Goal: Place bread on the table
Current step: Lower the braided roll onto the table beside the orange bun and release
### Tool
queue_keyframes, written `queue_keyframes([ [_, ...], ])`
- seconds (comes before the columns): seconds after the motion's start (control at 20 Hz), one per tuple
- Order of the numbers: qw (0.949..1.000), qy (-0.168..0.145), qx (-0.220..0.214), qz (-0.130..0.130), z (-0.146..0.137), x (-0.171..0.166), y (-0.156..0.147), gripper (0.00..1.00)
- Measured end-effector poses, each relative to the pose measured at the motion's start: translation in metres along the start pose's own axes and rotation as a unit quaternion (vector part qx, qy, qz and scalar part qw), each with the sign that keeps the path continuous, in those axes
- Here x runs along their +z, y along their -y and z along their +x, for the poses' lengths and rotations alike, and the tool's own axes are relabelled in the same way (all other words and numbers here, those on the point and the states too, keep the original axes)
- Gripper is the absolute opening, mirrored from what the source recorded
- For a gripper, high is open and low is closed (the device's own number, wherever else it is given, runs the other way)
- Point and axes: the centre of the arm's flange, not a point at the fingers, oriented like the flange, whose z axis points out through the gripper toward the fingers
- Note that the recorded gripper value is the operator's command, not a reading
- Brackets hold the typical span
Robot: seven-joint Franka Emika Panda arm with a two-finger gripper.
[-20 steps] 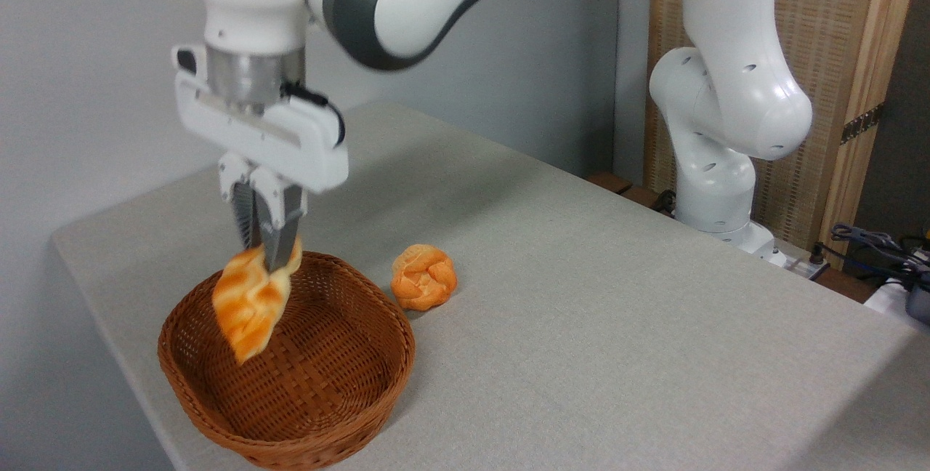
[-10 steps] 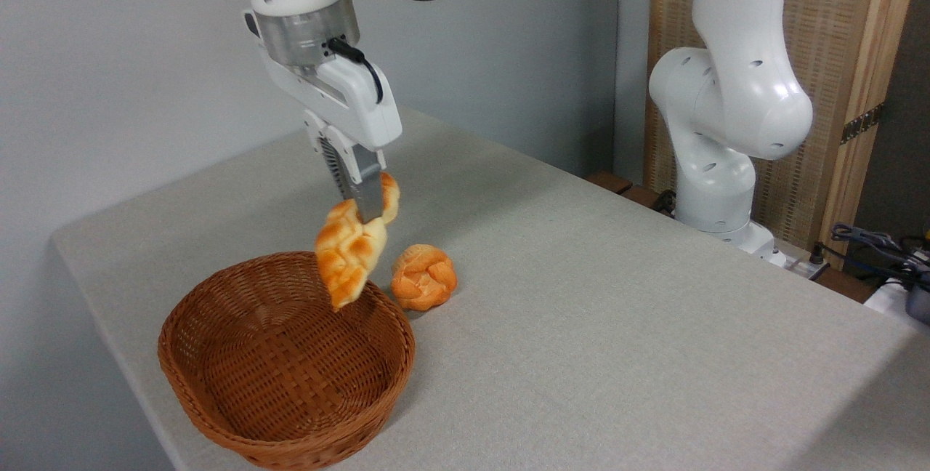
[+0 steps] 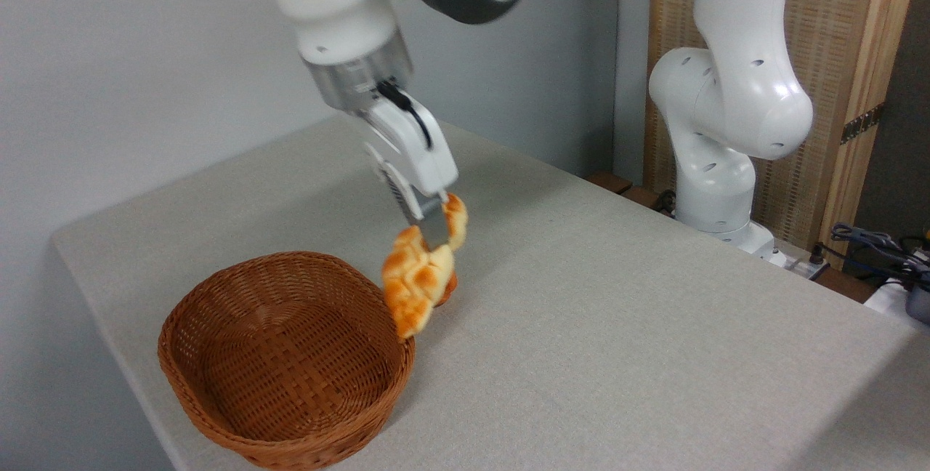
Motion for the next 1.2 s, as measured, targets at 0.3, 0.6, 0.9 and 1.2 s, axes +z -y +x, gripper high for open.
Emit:
queue_keyframes([
  [0.3,0.9992,0.013,0.033,-0.02,-0.009,0.022,-0.002,1.0],
  [0.6,0.9985,0.02,0.044,-0.025,-0.003,0.03,-0.007,1.0],
  [0.9,0.9983,0.023,0.046,-0.027,-0.001,0.033,-0.008,1.0],
  [1.2,0.998,0.028,0.047,-0.031,0.001,0.038,-0.008,1.0],
])
